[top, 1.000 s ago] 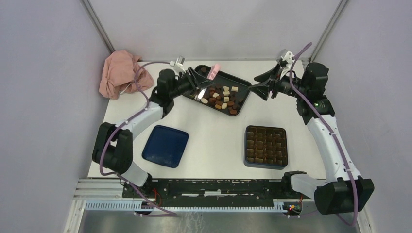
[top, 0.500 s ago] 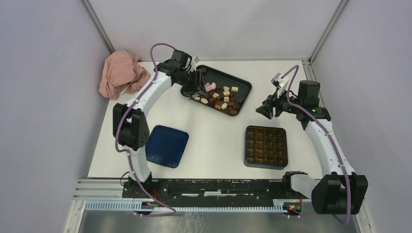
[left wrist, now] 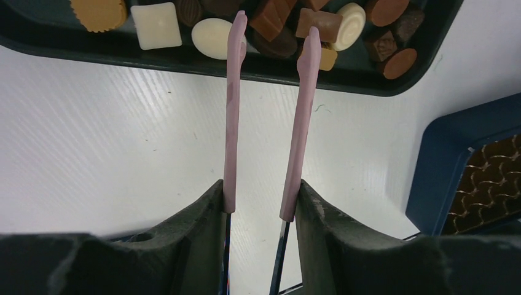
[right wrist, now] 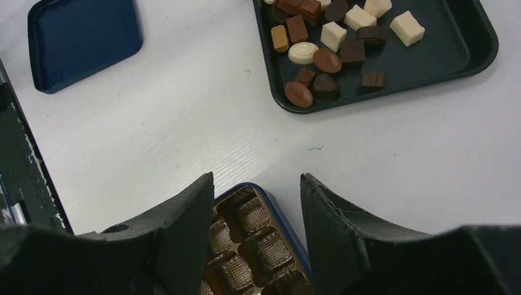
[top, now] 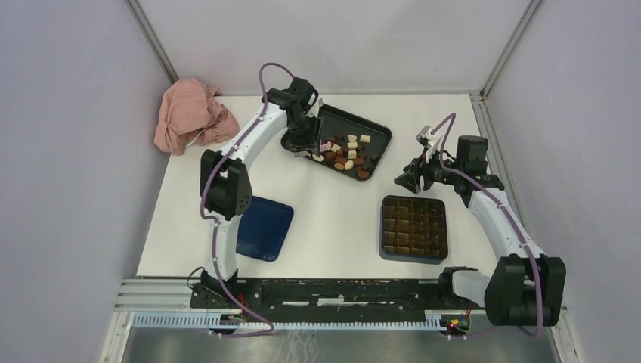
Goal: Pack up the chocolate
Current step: Pick up the fake chocolate from the plate.
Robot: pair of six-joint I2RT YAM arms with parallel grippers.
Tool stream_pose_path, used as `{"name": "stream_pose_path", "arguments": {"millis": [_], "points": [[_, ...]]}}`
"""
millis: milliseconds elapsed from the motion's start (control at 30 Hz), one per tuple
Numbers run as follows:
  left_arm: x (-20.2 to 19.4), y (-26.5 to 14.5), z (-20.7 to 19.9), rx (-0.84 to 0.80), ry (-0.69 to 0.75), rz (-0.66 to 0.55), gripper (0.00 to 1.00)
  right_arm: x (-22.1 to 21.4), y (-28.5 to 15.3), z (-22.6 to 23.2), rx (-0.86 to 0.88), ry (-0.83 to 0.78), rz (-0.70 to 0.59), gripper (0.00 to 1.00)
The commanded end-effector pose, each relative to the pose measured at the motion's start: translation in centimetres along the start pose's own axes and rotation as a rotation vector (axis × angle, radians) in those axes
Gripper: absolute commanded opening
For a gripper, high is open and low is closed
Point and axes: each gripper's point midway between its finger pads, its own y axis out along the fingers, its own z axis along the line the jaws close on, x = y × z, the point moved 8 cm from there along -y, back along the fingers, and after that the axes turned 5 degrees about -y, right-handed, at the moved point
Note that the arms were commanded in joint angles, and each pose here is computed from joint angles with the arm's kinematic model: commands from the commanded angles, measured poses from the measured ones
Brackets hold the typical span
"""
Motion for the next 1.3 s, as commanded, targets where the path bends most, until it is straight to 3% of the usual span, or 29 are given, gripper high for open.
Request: {"name": "stream_pose_path", "arguments": {"millis": [0,133,467,1267], "points": [[1.1,-1.3,0.5,0.07,0.081,-0.049,0.49,0.2,0.8,-0.9,0.037,-0.076,-0.05,0.59],[1.3,-1.1,1.1,0.092,0.118,-0.056,0.49,-0.8,1.3,-0.8,0.075,-0.093,-0.056,0.59],[1.4,-0.5,-0.4,-0.041,0.181,-0.037,0.49,-2.2,1.3,-0.3,0.108,-0.128,-0.044,0.6],[1.0,1.8,-0.8,0.057,0.184,0.011,0.49,-2.5,1.4,-0.4,0.119,-0.132,-0.02,0.6]]}}
